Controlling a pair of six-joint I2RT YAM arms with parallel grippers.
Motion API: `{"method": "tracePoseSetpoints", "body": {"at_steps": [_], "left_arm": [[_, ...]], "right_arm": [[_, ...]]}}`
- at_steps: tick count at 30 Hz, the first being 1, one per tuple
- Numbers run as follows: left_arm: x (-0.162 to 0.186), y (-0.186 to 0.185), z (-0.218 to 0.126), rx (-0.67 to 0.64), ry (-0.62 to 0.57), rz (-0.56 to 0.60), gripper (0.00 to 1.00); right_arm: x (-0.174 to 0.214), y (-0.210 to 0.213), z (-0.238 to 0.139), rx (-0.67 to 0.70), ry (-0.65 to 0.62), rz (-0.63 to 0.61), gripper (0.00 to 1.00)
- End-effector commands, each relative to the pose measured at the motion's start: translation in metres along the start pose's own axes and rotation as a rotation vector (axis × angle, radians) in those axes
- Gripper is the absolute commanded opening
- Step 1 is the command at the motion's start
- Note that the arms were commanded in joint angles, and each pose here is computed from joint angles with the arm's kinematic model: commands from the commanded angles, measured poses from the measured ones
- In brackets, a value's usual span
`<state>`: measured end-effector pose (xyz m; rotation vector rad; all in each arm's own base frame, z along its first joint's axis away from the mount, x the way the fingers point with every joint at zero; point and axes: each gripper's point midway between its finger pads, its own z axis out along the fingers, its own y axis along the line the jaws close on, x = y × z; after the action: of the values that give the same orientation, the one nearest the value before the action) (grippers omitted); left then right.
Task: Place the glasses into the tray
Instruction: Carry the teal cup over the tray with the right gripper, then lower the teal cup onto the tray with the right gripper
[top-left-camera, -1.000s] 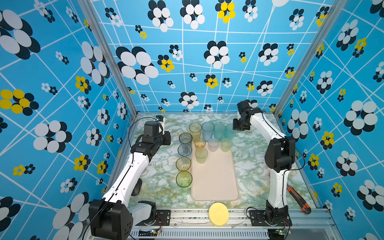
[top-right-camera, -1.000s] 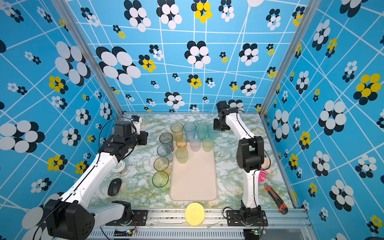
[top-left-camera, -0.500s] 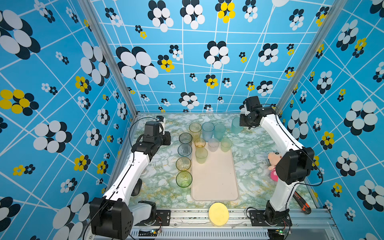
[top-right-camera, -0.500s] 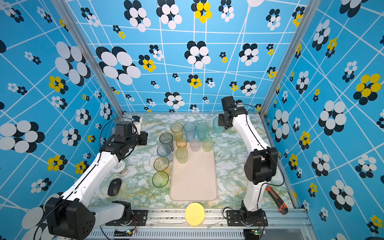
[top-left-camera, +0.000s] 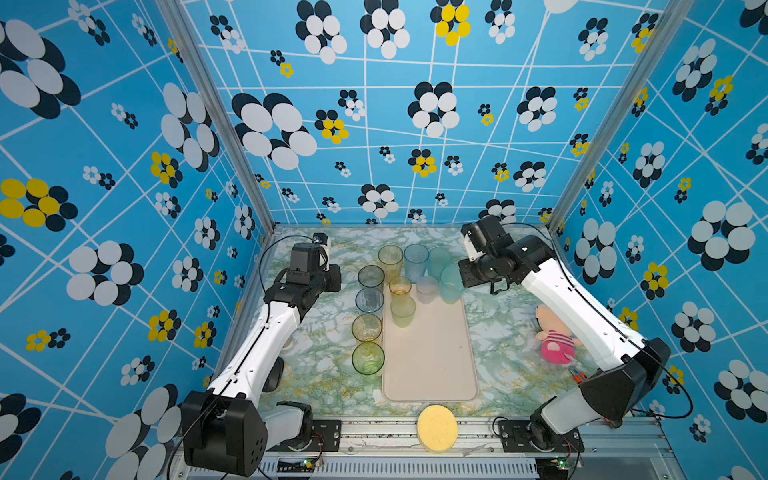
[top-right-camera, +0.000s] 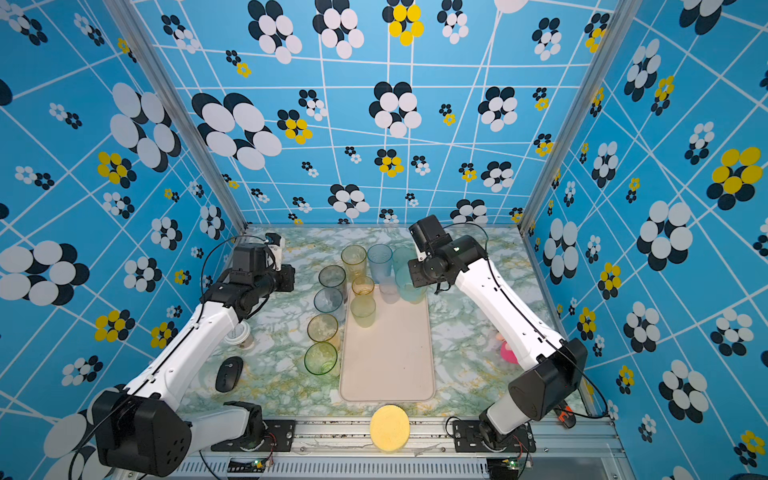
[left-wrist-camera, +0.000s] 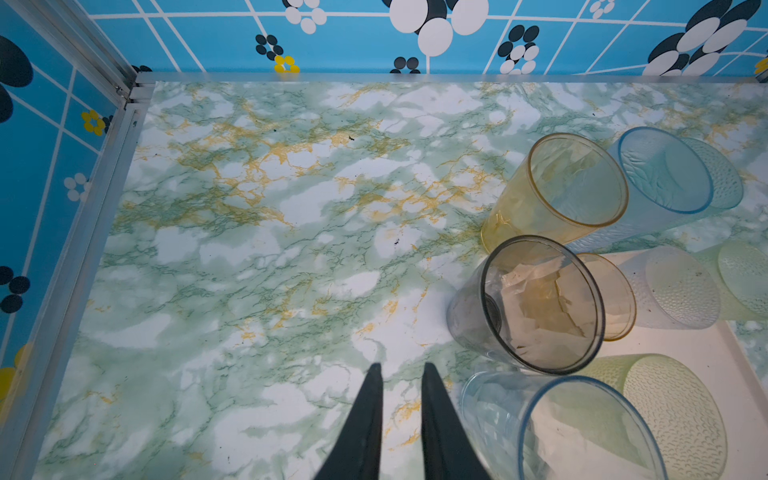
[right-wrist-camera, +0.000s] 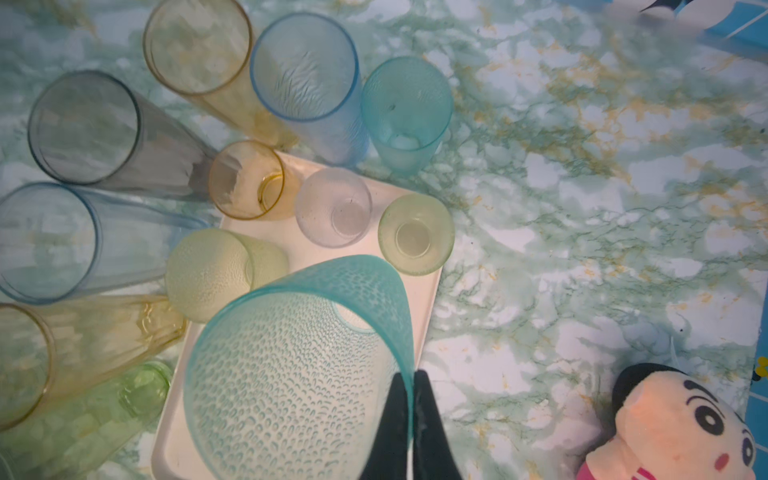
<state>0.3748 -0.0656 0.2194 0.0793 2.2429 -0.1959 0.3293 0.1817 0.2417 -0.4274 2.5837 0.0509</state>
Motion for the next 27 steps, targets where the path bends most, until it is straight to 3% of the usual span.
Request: {"method": "tracePoseSetpoints", "body": {"at_steps": [1, 14, 27], "left_arm": [[-0.001, 0.001, 0.0, -0.009, 0.012, 0.017, 0.2], [0.002, 0.001, 0.002, -0.011, 0.022, 0.02, 0.2], [0.003, 0.0, 0.004, -0.005, 0.024, 0.02, 0.2]], "right_arm": [[0.018, 0.02, 0.013, -0.024, 0.067, -0.013, 0.01], [0.043, 0.062, 0.085, -0.119, 0.167, 0.032, 0.01], [0.033, 0.059, 0.096, -0.076, 0.151, 0.029, 0.01]]}}
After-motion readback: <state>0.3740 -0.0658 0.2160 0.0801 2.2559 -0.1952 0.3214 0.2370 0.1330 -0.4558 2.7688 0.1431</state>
